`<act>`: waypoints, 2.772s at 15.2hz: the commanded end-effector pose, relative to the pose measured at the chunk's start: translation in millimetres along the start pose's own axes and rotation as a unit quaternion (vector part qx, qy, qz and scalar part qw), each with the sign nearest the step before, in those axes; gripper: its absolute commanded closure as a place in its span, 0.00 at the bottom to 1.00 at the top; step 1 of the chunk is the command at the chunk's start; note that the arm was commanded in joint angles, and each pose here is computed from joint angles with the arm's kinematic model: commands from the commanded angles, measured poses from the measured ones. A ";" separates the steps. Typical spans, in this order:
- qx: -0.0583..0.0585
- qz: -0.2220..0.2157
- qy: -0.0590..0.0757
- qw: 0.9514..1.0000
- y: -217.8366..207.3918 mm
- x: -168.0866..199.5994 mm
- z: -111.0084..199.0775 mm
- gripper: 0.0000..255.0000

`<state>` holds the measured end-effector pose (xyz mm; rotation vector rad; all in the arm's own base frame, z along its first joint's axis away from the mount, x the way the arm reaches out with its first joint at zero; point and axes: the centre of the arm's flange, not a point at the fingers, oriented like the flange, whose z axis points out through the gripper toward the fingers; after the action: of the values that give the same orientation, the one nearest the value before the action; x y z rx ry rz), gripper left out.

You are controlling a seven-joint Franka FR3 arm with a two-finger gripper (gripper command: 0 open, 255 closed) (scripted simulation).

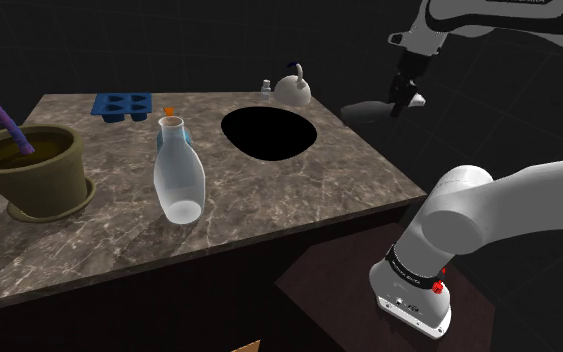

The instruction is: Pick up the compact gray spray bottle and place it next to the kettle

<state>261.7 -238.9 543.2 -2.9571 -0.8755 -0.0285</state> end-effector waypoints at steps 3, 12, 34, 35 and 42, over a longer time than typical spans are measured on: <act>0.000 0.000 0.000 1.000 -0.9 0.3 -20.8 1.00; 0.000 0.000 0.000 1.000 61.3 48.9 -35.6 1.00; 0.000 0.000 0.000 1.000 268.0 206.2 -30.9 1.00; 0.000 0.000 0.000 1.000 268.2 206.0 -25.6 1.00; 0.000 0.000 0.000 1.000 270.1 204.8 11.3 1.00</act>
<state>580.0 -353.8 530.3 -2.9565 -0.8752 -0.0278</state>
